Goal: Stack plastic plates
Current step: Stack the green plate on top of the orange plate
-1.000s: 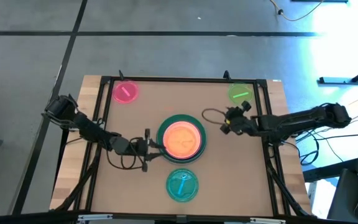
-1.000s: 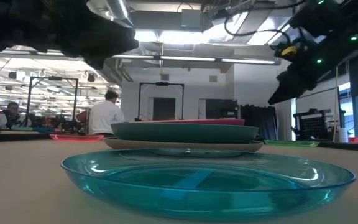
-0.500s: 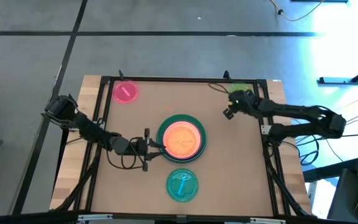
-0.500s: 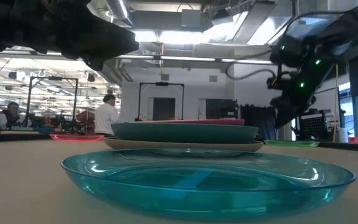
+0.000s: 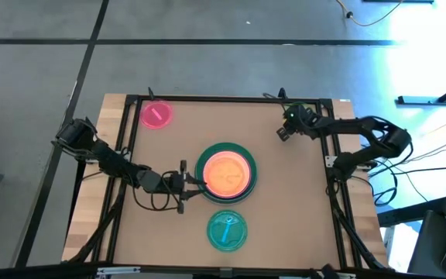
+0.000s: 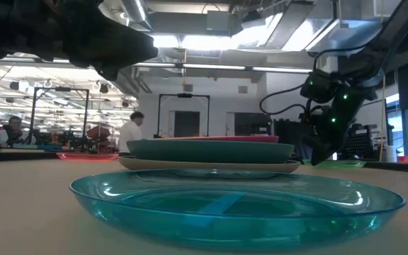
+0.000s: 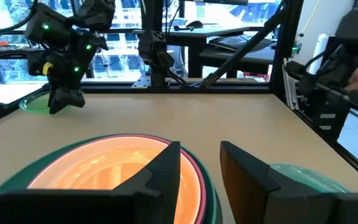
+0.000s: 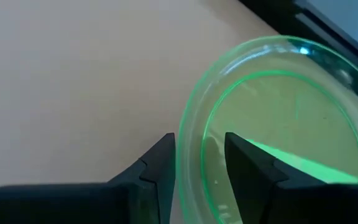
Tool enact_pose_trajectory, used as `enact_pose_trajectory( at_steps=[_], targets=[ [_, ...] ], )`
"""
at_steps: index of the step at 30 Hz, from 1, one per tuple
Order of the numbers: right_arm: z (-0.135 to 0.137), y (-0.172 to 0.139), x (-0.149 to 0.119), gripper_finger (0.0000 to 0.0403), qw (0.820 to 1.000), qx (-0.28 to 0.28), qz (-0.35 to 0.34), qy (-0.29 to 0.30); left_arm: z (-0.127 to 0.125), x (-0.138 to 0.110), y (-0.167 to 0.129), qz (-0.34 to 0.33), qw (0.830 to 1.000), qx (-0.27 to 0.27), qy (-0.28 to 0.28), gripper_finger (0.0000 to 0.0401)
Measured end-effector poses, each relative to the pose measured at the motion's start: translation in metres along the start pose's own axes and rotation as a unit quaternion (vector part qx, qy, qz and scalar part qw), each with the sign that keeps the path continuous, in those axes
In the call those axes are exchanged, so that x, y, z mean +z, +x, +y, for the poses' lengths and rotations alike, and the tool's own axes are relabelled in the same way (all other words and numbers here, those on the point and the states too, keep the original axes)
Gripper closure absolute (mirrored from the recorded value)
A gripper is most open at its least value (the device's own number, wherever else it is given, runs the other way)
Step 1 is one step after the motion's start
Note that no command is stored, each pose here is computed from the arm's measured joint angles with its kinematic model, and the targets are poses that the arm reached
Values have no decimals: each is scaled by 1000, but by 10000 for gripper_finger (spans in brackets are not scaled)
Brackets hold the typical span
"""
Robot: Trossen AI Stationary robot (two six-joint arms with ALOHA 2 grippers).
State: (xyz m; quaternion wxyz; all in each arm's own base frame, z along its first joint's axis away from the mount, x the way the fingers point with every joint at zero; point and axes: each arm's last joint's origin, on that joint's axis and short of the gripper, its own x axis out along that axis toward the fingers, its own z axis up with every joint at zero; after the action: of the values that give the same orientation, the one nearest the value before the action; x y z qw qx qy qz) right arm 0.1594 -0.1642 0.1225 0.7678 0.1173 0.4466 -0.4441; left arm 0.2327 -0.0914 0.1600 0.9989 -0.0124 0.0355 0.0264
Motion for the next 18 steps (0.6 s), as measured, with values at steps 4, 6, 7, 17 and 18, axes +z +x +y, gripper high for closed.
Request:
enact_pose_trajectory(
  at_steps=[4, 6, 7, 17, 18],
  targets=[
    [-6, 4, 0, 274, 1000, -6, 0, 13, 0, 0, 0, 0, 1000, 0, 0, 294],
    [-8, 5, 0, 279, 1000, 4, 2, 15, 0, 0, 0, 1, 1000, 0, 0, 294],
    [-9, 5, 0, 284, 1000, 6, 2, 14, 0, 0, 0, 1, 1000, -1, 0, 294],
    [-7, 5, 0, 397, 1000, 28, 2, -6, 0, 0, 0, 1, 1000, -1, 0, 294],
    [-7, 5, 0, 394, 1000, 28, 1, -9, 0, 0, 0, 1, 1000, -1, 0, 294]
  ],
)
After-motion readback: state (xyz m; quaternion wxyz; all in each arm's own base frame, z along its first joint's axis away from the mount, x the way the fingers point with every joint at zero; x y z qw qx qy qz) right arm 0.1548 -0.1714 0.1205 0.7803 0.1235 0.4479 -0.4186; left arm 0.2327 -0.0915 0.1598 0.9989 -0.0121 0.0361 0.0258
